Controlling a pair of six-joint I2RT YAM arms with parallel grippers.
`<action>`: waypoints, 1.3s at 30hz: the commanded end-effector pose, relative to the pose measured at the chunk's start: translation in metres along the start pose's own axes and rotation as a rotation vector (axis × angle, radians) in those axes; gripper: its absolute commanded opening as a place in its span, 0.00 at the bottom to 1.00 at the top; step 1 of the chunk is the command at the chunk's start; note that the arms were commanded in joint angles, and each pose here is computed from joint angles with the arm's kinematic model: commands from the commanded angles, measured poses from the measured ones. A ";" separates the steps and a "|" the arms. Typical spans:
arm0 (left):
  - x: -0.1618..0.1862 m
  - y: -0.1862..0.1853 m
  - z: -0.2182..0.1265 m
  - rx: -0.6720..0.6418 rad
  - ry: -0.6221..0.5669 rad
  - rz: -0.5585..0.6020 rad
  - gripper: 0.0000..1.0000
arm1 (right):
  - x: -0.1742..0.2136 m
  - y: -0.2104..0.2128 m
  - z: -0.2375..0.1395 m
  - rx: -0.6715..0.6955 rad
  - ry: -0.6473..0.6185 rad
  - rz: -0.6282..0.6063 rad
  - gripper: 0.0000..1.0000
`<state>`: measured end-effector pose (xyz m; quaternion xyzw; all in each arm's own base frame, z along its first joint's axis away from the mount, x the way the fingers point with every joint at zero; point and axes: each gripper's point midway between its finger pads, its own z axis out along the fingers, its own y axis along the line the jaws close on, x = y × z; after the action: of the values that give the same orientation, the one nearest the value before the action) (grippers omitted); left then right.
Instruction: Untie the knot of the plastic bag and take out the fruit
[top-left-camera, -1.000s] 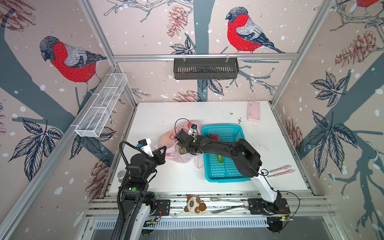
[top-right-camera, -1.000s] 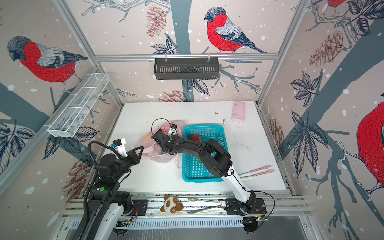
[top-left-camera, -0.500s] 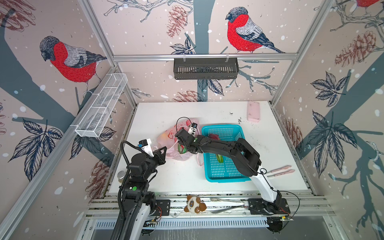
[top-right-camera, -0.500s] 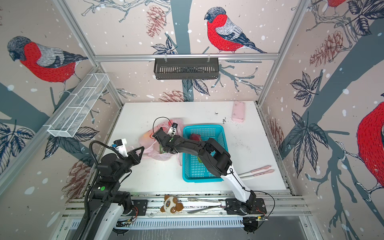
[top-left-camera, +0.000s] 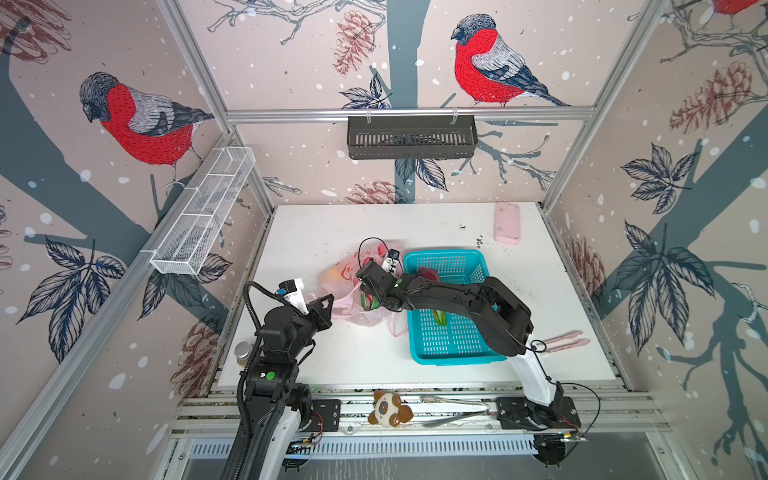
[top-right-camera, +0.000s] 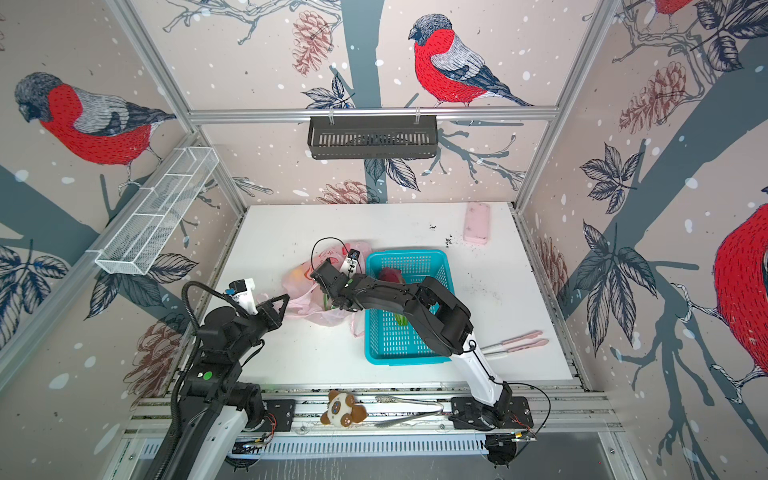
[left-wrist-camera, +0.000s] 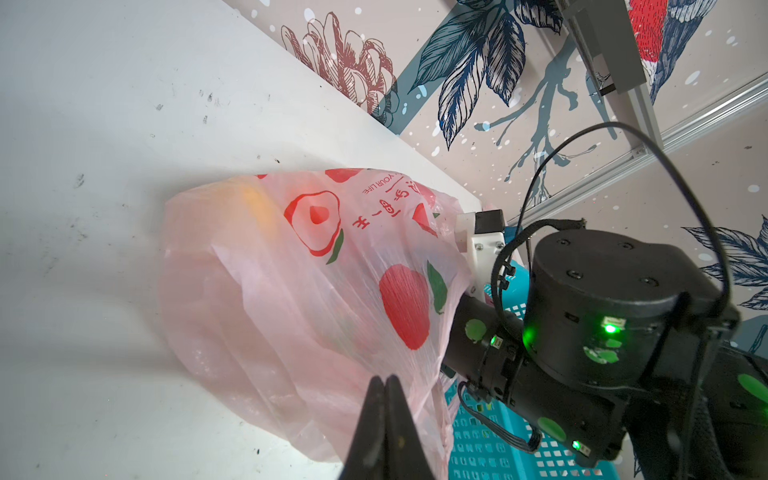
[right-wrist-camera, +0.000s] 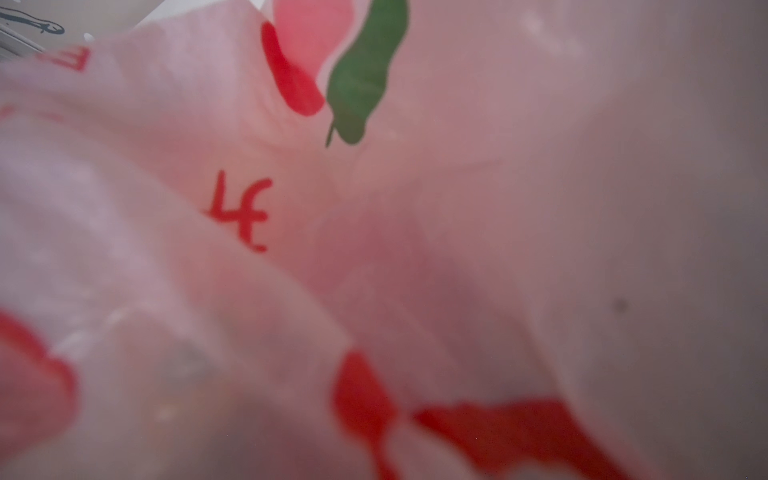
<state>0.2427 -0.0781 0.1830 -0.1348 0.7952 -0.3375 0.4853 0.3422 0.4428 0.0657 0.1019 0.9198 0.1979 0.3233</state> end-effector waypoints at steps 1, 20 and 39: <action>-0.006 -0.002 0.001 0.004 -0.025 0.001 0.00 | 0.001 0.006 -0.009 -0.025 0.010 -0.020 0.32; -0.010 0.003 0.005 -0.017 -0.042 0.008 0.00 | -0.020 0.033 -0.055 -0.152 -0.048 -0.013 0.27; -0.006 0.012 0.006 -0.043 -0.050 -0.007 0.00 | -0.048 0.041 -0.092 -0.226 -0.119 0.041 0.25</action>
<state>0.2491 -0.0708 0.1677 -0.1531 0.8019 -0.3170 0.4826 0.3134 0.4362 0.1511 0.0801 0.8916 0.2790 0.3474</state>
